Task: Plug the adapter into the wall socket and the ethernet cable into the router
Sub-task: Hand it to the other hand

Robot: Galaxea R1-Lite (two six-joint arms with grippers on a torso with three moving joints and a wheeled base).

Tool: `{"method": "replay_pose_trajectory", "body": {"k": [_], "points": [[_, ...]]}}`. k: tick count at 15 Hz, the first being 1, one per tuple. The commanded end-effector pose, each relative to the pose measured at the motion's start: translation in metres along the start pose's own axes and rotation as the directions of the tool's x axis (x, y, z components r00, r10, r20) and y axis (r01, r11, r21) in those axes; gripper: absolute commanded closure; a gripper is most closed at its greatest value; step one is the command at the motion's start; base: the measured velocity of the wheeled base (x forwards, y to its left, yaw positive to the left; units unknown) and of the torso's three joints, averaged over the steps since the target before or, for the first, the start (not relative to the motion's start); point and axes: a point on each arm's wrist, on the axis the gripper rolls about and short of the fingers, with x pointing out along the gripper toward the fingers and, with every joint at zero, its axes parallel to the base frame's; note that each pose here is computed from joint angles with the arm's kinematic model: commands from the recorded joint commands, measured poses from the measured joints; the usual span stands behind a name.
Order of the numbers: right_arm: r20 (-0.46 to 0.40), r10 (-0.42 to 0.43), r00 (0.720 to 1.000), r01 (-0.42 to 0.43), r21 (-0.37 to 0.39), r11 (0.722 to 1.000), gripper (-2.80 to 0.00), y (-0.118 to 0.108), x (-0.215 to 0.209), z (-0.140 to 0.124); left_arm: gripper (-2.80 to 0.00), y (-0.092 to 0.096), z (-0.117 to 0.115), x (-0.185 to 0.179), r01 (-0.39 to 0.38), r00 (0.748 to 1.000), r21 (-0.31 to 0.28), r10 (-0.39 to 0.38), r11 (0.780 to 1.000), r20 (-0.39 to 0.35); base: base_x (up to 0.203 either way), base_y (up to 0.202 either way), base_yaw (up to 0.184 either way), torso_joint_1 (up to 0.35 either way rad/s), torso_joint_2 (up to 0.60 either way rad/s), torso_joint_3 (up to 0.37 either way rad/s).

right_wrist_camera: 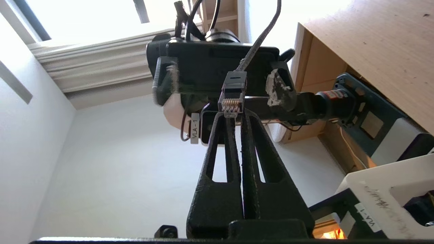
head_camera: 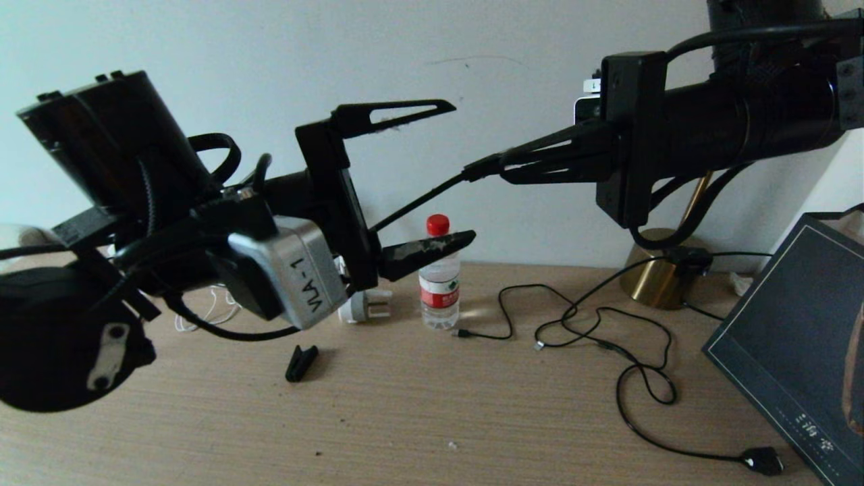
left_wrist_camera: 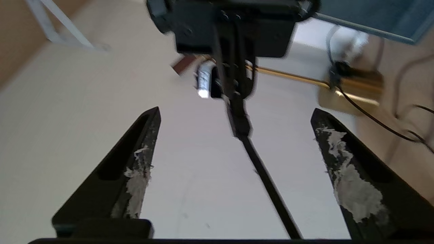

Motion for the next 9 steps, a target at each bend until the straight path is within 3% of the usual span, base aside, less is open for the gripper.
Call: {"method": "replay_pose_trajectory", "body": {"k": [1, 9], "points": [[-0.003, 0.012, 1.0, -0.012, 0.009, 1.0, 0.0, 0.006, -0.002, -0.002, -2.8, 0.0, -0.007, 0.006, -0.015, 0.999, 0.013, 0.014, 1.0, 0.03, 0.0, 0.0, 0.0, 0.0, 0.0, 0.0], [-0.003, 0.024, 1.0, -0.024, 0.008, 1.0, 0.0, 0.009, 0.0, -0.001, -2.8, -0.009, -0.018, 0.025, -0.043, 0.997, -0.01, 0.044, 0.999, 0.06, 0.0, 0.0, 0.0, 0.0, 0.0, 0.0]]}}
